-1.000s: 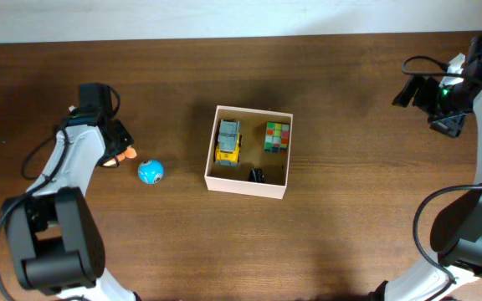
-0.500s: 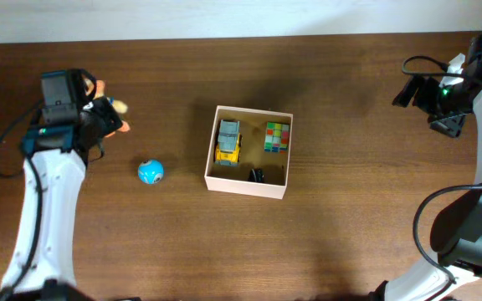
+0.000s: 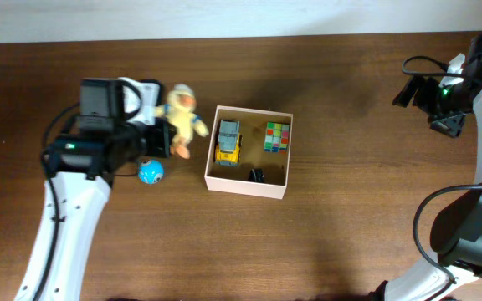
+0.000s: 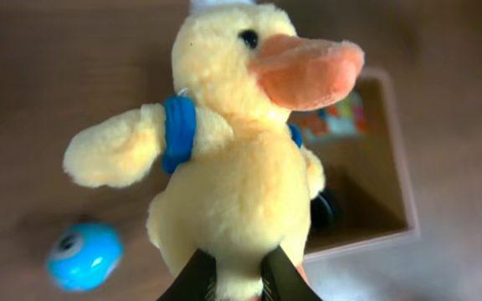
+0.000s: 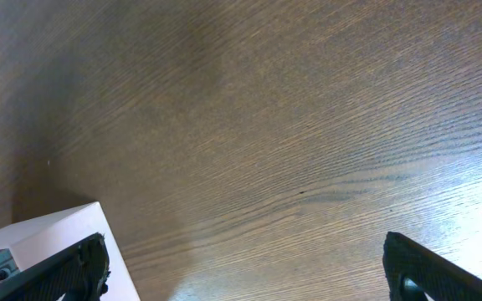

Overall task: Pack container
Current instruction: 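Lift the duck and carry it with the left gripper over the box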

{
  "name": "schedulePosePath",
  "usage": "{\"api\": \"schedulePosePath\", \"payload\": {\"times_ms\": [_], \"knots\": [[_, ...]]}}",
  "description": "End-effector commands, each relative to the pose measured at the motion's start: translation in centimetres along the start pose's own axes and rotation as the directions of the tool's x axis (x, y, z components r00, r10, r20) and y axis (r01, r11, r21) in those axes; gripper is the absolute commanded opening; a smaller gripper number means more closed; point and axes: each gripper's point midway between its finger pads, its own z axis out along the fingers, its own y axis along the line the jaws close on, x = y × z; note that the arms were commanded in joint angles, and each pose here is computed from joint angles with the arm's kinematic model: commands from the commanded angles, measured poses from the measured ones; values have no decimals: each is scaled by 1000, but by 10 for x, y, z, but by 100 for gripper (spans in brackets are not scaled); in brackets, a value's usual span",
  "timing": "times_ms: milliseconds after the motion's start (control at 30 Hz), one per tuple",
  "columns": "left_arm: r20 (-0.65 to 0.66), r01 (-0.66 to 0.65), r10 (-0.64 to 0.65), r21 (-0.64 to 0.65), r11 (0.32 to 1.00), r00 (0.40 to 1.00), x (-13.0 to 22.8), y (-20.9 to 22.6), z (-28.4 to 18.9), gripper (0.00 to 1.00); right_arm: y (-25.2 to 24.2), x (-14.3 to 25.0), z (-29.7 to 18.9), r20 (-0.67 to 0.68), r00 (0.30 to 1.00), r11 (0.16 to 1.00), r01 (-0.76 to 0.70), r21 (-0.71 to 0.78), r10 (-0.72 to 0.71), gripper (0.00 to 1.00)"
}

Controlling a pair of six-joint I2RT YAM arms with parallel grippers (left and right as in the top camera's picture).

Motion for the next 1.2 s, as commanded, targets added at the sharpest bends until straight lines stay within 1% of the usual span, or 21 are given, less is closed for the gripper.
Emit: {"api": "schedulePosePath", "payload": {"times_ms": [0, 133, 267, 433, 633, 700, 967, 1133, 1167], "knots": [[28, -240, 238, 94, 966, 971, -2, -42, -3, 15, 3, -4, -12, 28, 1000, 1000, -5, -17, 6, 99], [42, -409, 407, 154, 900, 912, 6, -78, 3, 15, 3, -4, -12, 30, 1000, 1000, -5, -17, 5, 99], [72, -539, 536, 188, 821, 841, 11, -102, 6, 15, 3, -4, -12, 30, 1000, 1000, -5, -17, 5, 99], [109, -631, 622, 199, 750, 775, 12, -116, 9, 15, 3, -4, -12, 30, 1000, 1000, -5, -18, 5, 99], [129, -711, 701, 189, 677, 702, 9, -117, 21, 15, 3, -4, -12, 30, 1000, 1000, -5, -18, 5, 99], [126, -719, 710, 191, 668, 693, 8, -116, 29, 15, 3, -4, -12, 30, 1000, 1000, -5, -18, 5, 99], [55, -693, 702, 232, 683, 710, 16, -106, 78, 13, 3, -4, -12, 30, 1000, 1000, -5, -18, 5, 99], [18, -681, 700, 256, 687, 713, 23, -101, 103, 13, 3, -4, -12, 30, 1000, 1000, -5, -18, 5, 99], [15, -687, 709, 262, 677, 705, 25, -101, 108, 14, 3, -4, -12, 30, 1000, 1000, -5, -18, 5, 99]]}}
